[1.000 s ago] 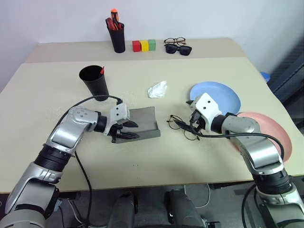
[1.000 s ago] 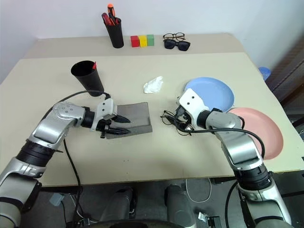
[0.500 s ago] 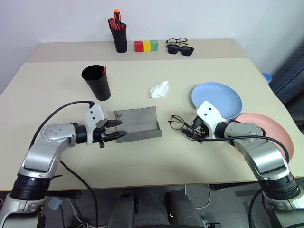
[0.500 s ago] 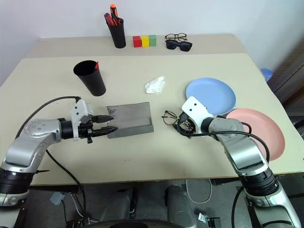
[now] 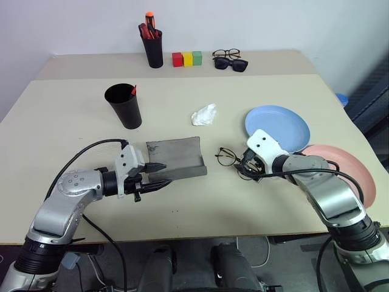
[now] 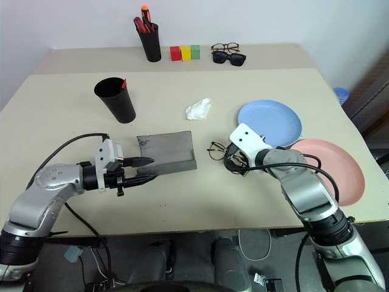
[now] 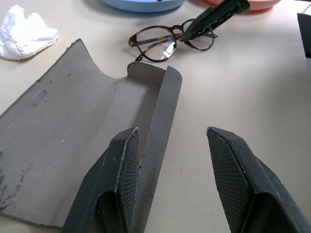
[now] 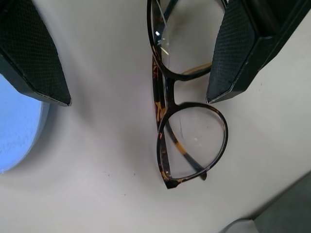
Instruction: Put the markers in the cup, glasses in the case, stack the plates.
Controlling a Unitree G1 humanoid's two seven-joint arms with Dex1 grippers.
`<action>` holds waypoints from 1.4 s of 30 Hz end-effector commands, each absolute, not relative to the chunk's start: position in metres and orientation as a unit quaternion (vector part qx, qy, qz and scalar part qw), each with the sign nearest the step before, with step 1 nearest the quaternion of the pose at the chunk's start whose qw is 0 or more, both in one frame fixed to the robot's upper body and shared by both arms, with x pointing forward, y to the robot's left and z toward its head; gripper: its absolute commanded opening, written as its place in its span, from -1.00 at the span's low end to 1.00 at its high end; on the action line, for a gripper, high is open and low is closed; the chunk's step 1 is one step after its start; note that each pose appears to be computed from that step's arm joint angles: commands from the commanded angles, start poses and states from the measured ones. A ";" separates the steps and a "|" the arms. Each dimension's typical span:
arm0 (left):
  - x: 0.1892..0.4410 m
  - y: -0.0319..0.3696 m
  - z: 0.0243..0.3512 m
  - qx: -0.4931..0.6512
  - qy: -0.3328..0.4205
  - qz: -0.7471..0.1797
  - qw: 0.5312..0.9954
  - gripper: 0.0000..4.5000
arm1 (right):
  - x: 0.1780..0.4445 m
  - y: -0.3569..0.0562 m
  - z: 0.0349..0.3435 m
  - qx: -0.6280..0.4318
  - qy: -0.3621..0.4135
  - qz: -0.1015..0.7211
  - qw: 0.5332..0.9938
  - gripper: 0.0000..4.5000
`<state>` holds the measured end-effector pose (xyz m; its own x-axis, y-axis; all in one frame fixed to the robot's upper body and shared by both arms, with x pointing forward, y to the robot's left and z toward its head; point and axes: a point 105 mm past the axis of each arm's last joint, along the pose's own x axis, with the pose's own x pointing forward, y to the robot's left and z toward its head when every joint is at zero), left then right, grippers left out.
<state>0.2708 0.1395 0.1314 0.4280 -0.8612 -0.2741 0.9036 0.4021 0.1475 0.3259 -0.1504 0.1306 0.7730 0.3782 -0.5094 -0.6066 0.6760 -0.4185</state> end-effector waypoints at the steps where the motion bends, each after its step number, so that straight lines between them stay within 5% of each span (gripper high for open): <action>1: 0.267 0.133 0.139 0.150 0.054 -0.534 0.830 -0.01 | 0.329 -0.150 0.139 -0.301 0.182 0.262 0.899 1.00; 4: 0.267 0.132 0.139 0.149 0.053 -0.533 0.831 0.02 | 0.329 -0.153 0.137 -0.305 0.189 0.255 0.898 0.62; 11: 0.268 0.129 0.143 0.150 0.049 -0.530 0.833 0.02 | 0.329 -0.155 0.137 -0.308 0.192 0.255 0.896 -0.97; 21: 0.273 0.133 0.147 0.155 0.044 -0.516 0.842 0.02 | 0.330 -0.155 0.140 -0.321 0.184 0.256 0.893 -0.99; 27: 0.287 0.161 0.156 0.157 0.035 -0.454 0.877 0.02 | 0.330 -0.130 0.178 -0.352 0.094 0.297 0.883 -0.99; 35: 0.284 0.246 0.142 0.151 0.086 -0.338 0.925 0.02 | 0.324 -0.032 0.211 -0.356 -0.039 0.456 0.815 -0.99; 42: 0.275 0.252 0.143 0.143 0.079 -0.312 0.936 0.02 | 0.338 0.025 0.173 -0.373 -0.046 0.535 0.757 -0.99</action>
<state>0.2759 0.2569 0.1268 0.7815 -0.5500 -0.2944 0.6098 0.7732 0.1740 0.3331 0.0268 0.1673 0.4178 0.8404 -0.3452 -0.8042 0.1653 -0.5709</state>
